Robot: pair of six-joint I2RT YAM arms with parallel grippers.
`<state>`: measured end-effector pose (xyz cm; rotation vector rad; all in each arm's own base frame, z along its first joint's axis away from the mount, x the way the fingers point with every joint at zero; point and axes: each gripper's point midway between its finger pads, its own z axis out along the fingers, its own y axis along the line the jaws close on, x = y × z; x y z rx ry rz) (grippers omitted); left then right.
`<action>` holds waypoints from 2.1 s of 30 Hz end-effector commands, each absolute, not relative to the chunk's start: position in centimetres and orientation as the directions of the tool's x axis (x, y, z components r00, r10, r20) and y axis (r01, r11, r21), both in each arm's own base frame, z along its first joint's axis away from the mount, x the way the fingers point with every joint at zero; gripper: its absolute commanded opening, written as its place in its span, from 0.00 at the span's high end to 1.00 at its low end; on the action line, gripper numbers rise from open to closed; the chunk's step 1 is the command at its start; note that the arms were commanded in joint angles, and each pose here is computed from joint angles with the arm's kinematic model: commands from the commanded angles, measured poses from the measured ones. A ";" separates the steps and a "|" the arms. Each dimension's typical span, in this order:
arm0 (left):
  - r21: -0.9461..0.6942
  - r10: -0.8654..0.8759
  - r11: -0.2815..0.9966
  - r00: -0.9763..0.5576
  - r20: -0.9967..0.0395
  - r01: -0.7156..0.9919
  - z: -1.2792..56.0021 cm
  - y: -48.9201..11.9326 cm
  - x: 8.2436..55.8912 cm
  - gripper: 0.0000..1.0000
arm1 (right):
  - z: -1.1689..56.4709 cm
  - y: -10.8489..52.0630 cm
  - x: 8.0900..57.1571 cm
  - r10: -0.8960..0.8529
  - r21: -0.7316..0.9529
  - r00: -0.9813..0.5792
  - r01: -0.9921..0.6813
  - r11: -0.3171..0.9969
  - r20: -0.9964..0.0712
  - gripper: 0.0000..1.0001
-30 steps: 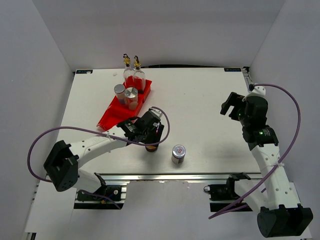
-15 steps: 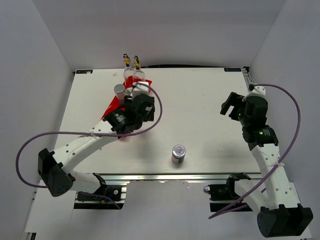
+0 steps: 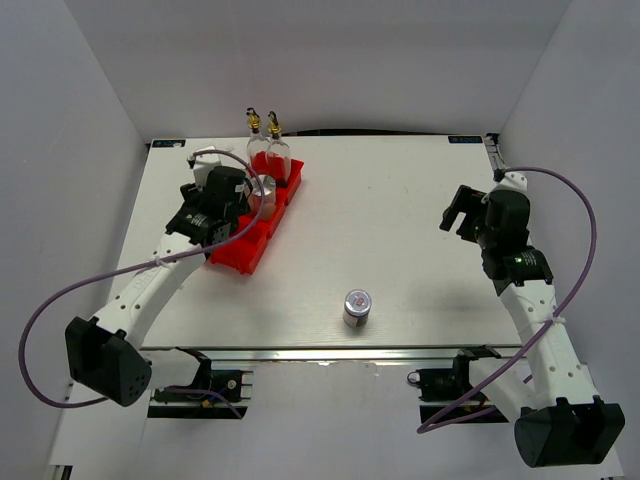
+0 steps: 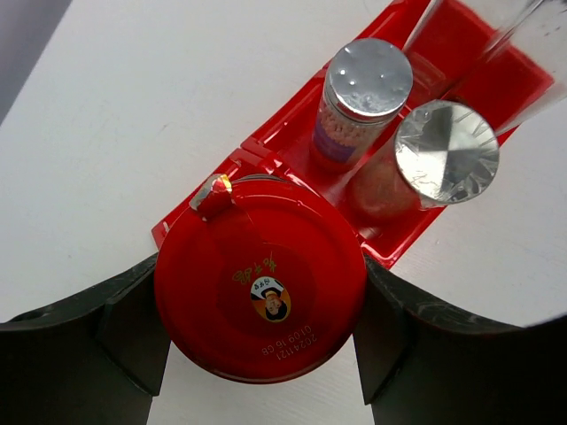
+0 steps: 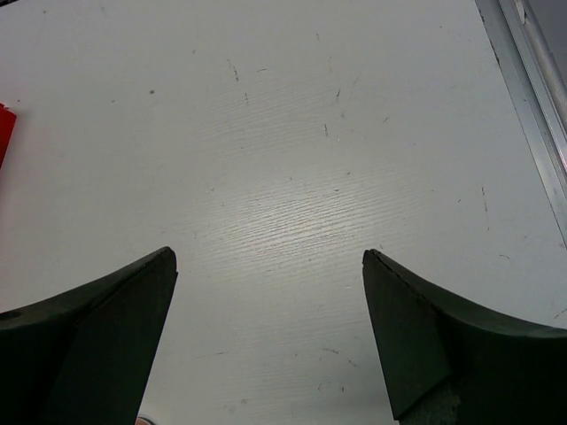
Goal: Organize the condiment bottles
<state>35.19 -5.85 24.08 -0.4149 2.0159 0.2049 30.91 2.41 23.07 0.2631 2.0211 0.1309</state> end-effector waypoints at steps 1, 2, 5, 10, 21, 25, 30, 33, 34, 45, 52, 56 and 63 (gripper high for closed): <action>-0.190 -0.301 0.919 -0.301 -0.905 -0.347 26.8 -6.7 36.9 0.98 | 24.2 2.0 31.2 0.248 0.208 -0.395 0.143 0.968 -0.885 0.11; -0.193 -0.307 0.919 -0.316 -0.898 -0.344 26.3 -6.9 37.1 0.99 | 24.2 2.0 31.2 0.250 0.209 -0.396 0.144 0.967 -0.884 0.11; -0.169 -0.306 0.915 -0.358 -0.882 -0.366 23.8 -6.8 37.3 0.99 | 24.0 2.0 31.2 0.248 0.206 -0.401 0.146 0.968 -0.882 0.11; -0.204 -0.332 0.925 -0.421 -0.844 -0.320 21.2 -8.3 37.3 1.00 | 23.9 2.0 31.5 0.248 0.205 -0.399 0.147 0.968 -0.883 0.11; -0.201 -0.339 0.930 -0.513 -0.789 -0.306 16.7 -9.2 36.5 0.62 | 23.8 2.9 31.5 0.250 0.227 -0.412 0.105 0.968 -0.876 0.11; -0.178 -0.331 0.931 -0.535 -0.778 -0.318 16.2 -9.1 36.4 0.24 | 23.9 2.9 31.3 0.249 0.227 -0.416 0.103 0.968 -0.875 0.10; -0.158 -0.326 0.930 -0.550 -0.769 -0.331 16.0 -8.6 35.6 0.08 | 24.5 2.9 30.9 0.248 0.231 -0.397 0.091 0.969 -0.883 0.11; -0.145 -0.328 0.924 -0.539 -0.776 -0.354 17.1 -7.9 35.1 0.02 | 24.9 3.0 30.7 0.248 0.234 -0.383 0.084 0.969 -0.890 0.11; -0.153 -0.332 0.923 -0.527 -0.783 -0.354 18.1 -7.9 35.3 0.02 | 25.2 3.0 30.7 0.249 0.236 -0.375 0.082 0.968 -0.893 0.11; -0.291 -0.347 0.934 -0.323 -0.880 -0.208 30.3 -12.0 35.7 0.02 | 25.2 3.2 30.6 0.244 0.237 -0.380 0.066 0.969 -0.892 0.11; -0.098 0.171 0.878 -0.497 -0.851 0.469 25.7 -31.1 28.9 0.02 | 25.3 4.1 30.6 0.236 0.249 -0.383 0.015 0.968 -0.893 0.11; -0.152 0.361 0.710 -0.541 -0.759 0.687 19.7 -36.2 23.8 0.02 | 25.3 4.5 30.7 0.235 0.256 -0.383 -0.006 0.967 -0.893 0.11; -0.207 0.478 0.604 -0.558 -0.678 0.769 14.5 -39.0 19.8 0.02 | 24.9 4.9 30.7 0.233 0.264 -0.401 -0.021 0.964 -0.886 0.11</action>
